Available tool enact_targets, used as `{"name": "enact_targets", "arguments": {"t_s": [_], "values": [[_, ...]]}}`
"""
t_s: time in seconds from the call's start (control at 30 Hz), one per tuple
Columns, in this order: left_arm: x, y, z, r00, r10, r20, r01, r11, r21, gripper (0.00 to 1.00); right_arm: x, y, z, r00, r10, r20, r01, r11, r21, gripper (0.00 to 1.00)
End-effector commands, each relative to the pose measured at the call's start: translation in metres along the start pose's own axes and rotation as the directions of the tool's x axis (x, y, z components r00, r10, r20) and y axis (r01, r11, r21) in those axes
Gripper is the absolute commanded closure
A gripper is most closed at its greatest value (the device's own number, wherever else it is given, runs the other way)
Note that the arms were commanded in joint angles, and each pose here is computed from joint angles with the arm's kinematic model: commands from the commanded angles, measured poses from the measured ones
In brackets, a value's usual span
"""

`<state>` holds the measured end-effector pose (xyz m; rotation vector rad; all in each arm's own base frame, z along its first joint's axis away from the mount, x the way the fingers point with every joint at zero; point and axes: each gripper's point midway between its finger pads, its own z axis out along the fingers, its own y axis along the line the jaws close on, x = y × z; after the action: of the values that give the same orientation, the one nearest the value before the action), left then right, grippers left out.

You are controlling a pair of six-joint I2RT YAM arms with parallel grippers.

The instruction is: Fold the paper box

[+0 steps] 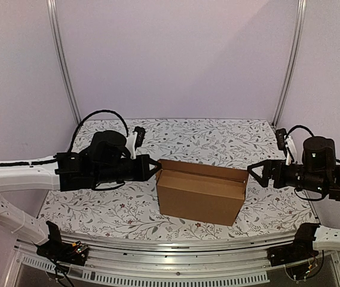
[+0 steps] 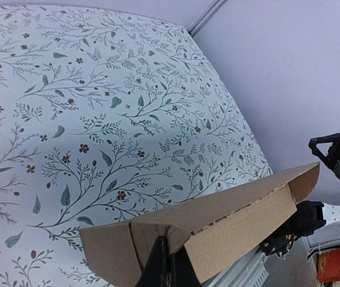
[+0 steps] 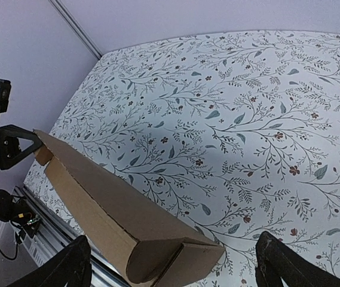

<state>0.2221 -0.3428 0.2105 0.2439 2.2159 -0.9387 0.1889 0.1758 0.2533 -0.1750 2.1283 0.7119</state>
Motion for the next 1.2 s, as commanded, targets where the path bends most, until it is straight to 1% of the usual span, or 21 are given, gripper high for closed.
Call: {"name": "enact_targets", "arguments": {"t_s": [0.0, 0.3, 0.43, 0.83, 1.17], "values": [[0.095, 0.061, 0.002, 0.948, -0.006, -0.319, -0.064, 0.976, -0.208, 1.00, 0.023, -0.007, 0.000, 0.992, 0.039, -0.118, -0.032, 0.998, 0.060, 0.10], [0.099, 0.061, 0.001, 0.945, 0.002, -0.328, -0.071, 0.977, -0.201, 1.00, 0.022, 0.007, 0.005, 0.989, 0.046, -0.144, -0.040, 0.998, 0.041, 0.28], [0.098, 0.062, 0.001, 0.946, 0.002, -0.324, -0.072, 0.977, -0.203, 1.00, 0.021, 0.011, 0.008, 0.988, 0.029, -0.154, -0.022, 0.998, 0.051, 0.36], [0.101, 0.062, 0.001, 0.945, 0.002, -0.328, -0.073, 0.976, -0.203, 1.00, 0.033, -0.002, 0.008, 0.981, 0.005, -0.195, 0.017, 0.994, 0.109, 0.62], [0.102, 0.061, 0.002, 0.944, 0.003, -0.331, -0.073, 0.977, -0.202, 1.00, 0.040, -0.001, 0.010, 0.980, 0.014, -0.199, 0.004, 0.996, 0.092, 0.65]]}}
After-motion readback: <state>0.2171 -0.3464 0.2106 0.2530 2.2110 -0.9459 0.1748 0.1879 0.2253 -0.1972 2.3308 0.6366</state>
